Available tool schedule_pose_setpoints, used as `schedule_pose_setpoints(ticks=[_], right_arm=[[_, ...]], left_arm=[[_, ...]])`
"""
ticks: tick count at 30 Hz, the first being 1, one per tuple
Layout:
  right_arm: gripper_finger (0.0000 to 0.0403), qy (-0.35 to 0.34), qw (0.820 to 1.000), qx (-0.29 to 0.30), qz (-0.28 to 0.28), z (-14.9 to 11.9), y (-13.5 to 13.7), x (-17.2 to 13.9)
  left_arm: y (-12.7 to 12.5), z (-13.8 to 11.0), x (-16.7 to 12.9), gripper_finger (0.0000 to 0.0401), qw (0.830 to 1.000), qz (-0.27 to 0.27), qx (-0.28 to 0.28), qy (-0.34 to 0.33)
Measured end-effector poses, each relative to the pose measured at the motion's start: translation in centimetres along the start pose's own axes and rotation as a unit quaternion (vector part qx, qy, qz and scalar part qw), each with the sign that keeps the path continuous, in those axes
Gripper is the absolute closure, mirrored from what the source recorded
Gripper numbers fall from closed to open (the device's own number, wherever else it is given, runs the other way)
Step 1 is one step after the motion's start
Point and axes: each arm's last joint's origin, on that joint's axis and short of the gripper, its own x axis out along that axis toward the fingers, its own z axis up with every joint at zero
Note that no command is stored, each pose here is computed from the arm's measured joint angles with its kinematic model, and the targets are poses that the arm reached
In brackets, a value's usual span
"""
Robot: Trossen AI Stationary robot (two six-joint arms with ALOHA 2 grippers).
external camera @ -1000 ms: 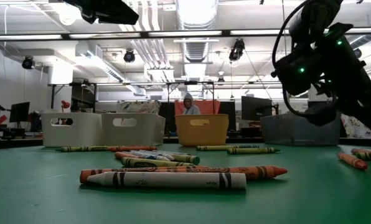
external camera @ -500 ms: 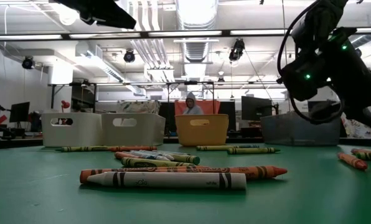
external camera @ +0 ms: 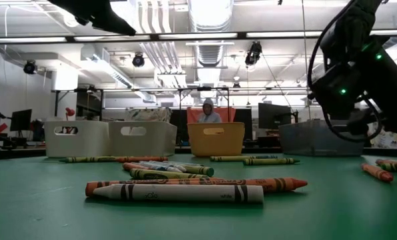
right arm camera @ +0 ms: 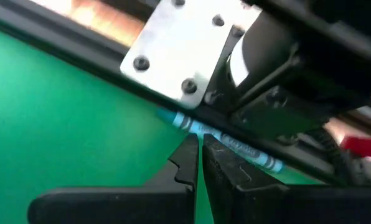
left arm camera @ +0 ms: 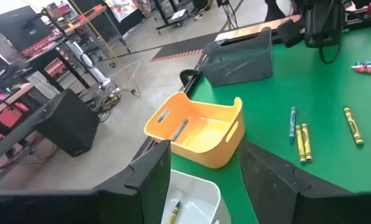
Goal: Sort crayons
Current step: Put the blue crayon into the yellow bin
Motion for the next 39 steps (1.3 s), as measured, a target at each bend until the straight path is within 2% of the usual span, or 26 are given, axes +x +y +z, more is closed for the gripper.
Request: schedule_pose_setpoints(ticks=[5, 32, 39], right_arm=[[0.0390, 0.032, 0.999, 0.004, 0.011, -0.6, 0.2, 0.5], [0.0390, -0.043, 0.998, 0.025, -0.038, -0.8, 1.7, 2.4], [0.0390, -0.022, 0.999, 0.027, -0.026, -1.3, 2.1, 2.6]], left_arm=[[0.3, 0.0, -0.3, 0.0229, 1.000, 0.000, -0.001, -0.001], [0.6, -0.2, -0.5, 0.0229, 1.000, 0.000, 0.000, 0.004], [0.6, -0.2, -0.5, 0.0229, 1.000, 0.000, 0.001, 0.004]])
